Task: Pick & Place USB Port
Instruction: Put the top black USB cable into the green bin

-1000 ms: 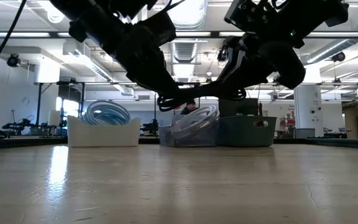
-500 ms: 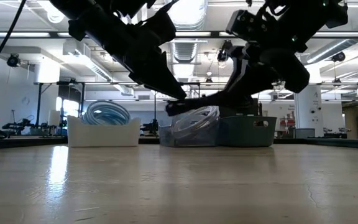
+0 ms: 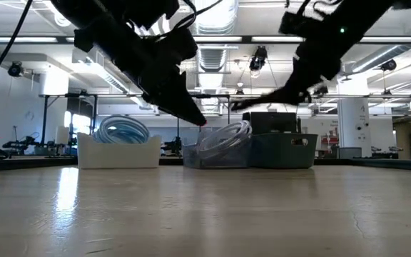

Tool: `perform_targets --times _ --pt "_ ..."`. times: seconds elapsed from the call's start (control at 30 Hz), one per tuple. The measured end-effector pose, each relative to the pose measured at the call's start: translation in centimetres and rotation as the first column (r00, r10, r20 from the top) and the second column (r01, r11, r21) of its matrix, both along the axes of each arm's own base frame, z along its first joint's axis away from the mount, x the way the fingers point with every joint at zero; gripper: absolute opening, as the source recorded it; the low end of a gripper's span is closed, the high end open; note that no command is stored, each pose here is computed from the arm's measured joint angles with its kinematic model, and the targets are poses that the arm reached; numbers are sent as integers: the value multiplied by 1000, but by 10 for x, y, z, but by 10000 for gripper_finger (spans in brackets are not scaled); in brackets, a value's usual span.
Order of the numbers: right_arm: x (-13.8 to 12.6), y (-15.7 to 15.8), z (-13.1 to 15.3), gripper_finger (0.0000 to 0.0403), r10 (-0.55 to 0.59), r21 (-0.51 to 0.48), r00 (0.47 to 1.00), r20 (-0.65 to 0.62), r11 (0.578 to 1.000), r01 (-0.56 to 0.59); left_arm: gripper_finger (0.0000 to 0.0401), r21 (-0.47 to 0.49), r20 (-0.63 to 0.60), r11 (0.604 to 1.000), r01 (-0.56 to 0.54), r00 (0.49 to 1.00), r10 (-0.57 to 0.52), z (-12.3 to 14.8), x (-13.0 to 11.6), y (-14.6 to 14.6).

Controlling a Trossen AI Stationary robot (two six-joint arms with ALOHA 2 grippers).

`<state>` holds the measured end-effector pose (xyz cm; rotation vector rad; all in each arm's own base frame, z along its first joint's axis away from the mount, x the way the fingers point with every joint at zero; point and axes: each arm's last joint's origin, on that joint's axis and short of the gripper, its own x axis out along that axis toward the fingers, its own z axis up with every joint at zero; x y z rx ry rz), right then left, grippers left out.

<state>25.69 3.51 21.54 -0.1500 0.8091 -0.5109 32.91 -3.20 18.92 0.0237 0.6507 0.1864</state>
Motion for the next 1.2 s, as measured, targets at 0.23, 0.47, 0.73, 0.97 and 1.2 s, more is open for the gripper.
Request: perform_targets --times 0.23,0.47,0.73,0.97,1.2 --pt "-23 -32 35 57 -361 -187 895 263 891 414 195 2 -15 1000 -1 1000 1 -4 -3 1" --pt "-30 -92 28 57 -549 -105 803 233 807 582 195 1 -10 1000 -1 1000 1 -4 -2 1" --pt "-22 -155 -17 57 -642 146 762 85 765 627 195 -1 -10 1000 -3 1000 3 -4 -2 1" --pt "-12 -179 -54 65 -664 114 747 -18 741 662 195 -5 -9 1000 -5 1000 5 -4 -2 1" --pt "1 -187 -60 108 -663 99 747 -45 741 664 195 -3 -9 1000 -8 1000 8 -4 -2 1"
